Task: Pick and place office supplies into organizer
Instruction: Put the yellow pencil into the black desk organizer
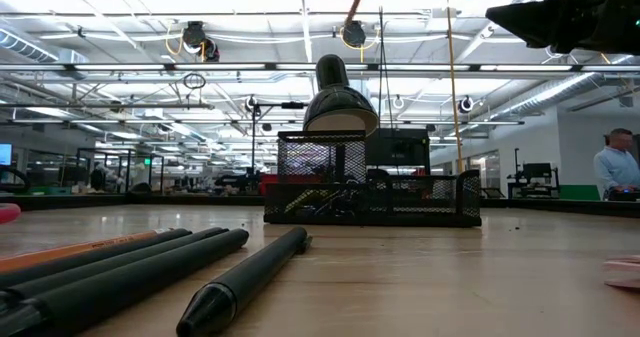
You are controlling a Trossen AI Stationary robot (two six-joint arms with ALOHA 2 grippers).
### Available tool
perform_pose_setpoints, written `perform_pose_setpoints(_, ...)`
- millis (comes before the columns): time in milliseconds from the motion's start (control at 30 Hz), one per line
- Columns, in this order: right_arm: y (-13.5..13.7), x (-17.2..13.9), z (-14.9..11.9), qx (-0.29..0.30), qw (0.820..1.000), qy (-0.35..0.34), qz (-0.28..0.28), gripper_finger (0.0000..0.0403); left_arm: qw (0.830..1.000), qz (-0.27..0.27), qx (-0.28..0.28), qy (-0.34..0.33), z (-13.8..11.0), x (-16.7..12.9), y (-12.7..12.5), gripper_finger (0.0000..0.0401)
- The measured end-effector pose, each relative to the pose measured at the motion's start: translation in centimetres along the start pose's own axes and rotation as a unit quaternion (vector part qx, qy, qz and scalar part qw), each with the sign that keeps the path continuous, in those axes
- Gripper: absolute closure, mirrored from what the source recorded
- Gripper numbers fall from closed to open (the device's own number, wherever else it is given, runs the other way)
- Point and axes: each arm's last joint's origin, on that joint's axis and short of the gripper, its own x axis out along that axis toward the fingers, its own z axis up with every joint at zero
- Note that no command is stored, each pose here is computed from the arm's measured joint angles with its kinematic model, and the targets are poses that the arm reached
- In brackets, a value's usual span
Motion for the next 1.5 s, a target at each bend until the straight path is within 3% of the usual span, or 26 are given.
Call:
perform_pose_setpoints(267, 0.0, 0.0, 0.0, 0.0, 1.0, 0.0, 0.0, 0.0394, 0.998, 0.013, -0.04, -0.054, -5.9, -1.8, 0.9, 0.0386)
perform_pose_setpoints(433, 0.0, 0.0, 0.0, -0.006, 1.0, 0.0, 0.0, 0.0394, 0.996, 0.028, -0.079, -0.021, -8.5, -2.7, 1.7, 0.0395)
perform_pose_setpoints(767, -0.1, 0.0, 0.0, -0.008, 1.0, 0.004, -0.016, 0.0394, 0.995, 0.033, -0.09, 0.001, -10.0, -3.0, 1.9, 0.0389)
perform_pose_setpoints(1500, -0.2, 0.0, -0.1, -0.008, 0.999, 0.016, -0.035, 0.0394, 0.983, 0.054, -0.153, 0.091, -17.7, -1.8, 1.5, 0.0388)
